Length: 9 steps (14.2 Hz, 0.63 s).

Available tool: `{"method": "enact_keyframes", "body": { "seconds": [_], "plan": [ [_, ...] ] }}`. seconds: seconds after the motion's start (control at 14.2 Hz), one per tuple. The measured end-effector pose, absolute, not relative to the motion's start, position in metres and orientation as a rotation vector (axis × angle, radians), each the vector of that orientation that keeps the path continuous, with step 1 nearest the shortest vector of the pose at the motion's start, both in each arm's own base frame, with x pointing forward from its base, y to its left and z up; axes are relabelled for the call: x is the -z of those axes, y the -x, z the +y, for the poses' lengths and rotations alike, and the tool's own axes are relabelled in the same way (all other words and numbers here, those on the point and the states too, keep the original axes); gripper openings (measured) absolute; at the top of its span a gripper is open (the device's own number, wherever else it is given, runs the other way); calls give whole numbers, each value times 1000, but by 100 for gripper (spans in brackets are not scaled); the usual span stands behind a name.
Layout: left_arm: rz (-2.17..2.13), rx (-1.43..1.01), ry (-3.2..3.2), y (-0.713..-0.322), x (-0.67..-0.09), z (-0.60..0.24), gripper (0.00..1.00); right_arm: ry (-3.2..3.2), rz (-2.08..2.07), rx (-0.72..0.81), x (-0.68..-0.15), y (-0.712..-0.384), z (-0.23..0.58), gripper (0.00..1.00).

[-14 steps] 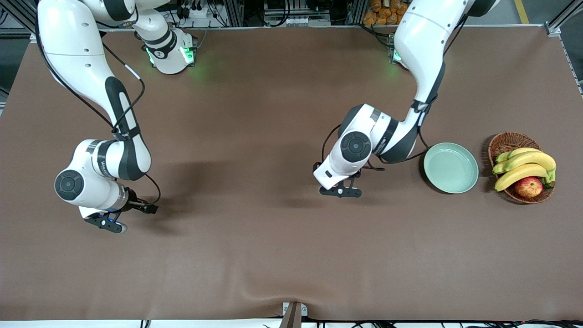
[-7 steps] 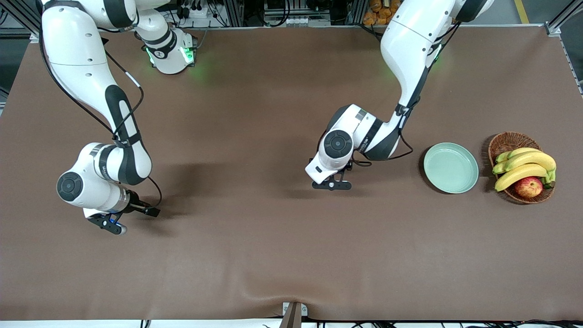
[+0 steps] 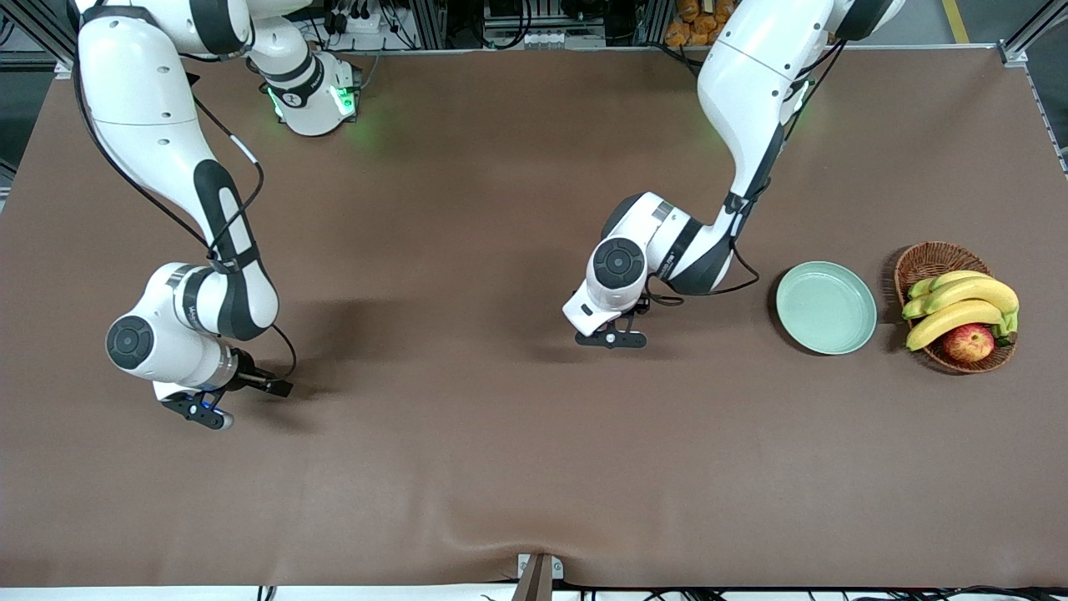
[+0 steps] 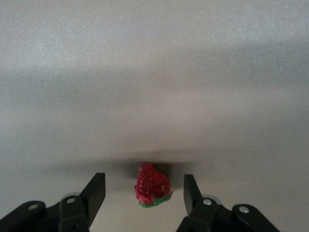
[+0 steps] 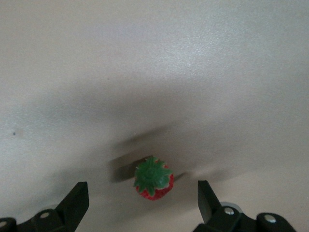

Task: Collect all strawberries into plate
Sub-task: 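Grasp the middle strawberry with the left gripper while the right grasps another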

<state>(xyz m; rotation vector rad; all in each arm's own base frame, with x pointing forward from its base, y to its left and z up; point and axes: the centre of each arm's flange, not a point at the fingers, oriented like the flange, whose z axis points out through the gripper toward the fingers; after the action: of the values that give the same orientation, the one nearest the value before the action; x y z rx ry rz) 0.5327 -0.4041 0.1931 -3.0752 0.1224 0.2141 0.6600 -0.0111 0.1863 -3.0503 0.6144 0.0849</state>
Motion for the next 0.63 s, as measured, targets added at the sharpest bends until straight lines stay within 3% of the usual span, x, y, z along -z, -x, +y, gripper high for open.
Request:
{"method": "enact_keyframes", "body": {
  "seconds": [0.63],
  "plan": [
    [123,-203,3081,-532,-192,-404,61,3051,619,-106,-179,-656,-13,100]
  ]
}}
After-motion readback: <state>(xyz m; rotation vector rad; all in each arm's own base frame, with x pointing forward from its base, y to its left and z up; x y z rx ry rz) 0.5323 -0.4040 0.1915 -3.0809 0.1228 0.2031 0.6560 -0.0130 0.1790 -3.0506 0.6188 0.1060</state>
